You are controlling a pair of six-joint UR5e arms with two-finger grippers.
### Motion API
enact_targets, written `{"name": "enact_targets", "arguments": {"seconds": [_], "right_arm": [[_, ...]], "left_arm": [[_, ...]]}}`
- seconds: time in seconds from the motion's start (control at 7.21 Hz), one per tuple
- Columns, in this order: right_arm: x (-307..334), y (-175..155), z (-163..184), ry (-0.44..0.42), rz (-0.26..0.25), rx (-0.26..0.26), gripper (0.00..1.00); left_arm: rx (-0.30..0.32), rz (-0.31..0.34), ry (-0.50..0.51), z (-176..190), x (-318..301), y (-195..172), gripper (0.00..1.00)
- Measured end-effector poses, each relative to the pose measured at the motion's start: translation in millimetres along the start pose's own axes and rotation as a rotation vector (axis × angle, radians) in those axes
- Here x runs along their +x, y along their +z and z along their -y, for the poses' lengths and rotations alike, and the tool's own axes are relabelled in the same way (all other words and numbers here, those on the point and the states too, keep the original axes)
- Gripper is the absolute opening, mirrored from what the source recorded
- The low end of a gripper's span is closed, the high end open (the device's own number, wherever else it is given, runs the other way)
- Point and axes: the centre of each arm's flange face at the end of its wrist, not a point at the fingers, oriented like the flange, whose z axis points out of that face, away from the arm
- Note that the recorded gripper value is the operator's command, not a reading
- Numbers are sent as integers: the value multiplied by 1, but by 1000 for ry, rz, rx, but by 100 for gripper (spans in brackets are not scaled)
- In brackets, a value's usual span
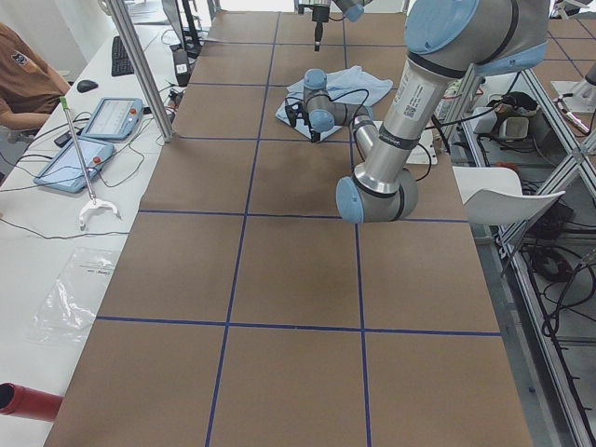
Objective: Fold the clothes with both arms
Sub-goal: 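Grasp the shirt corner nearest the robot with the left gripper while the right gripper withdraws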
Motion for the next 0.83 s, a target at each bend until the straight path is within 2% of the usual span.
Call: {"name": "enact_targets", "arguments": {"seconds": [0.55,0.83], "right_arm": [[1,-4,4,5,-1,15,100],[2,-5,4,7,-2,17,100]], "left_arm": [[-45,12,-2,-38,14,22,82],[-47,17,0,-39,21,32,70]]}}
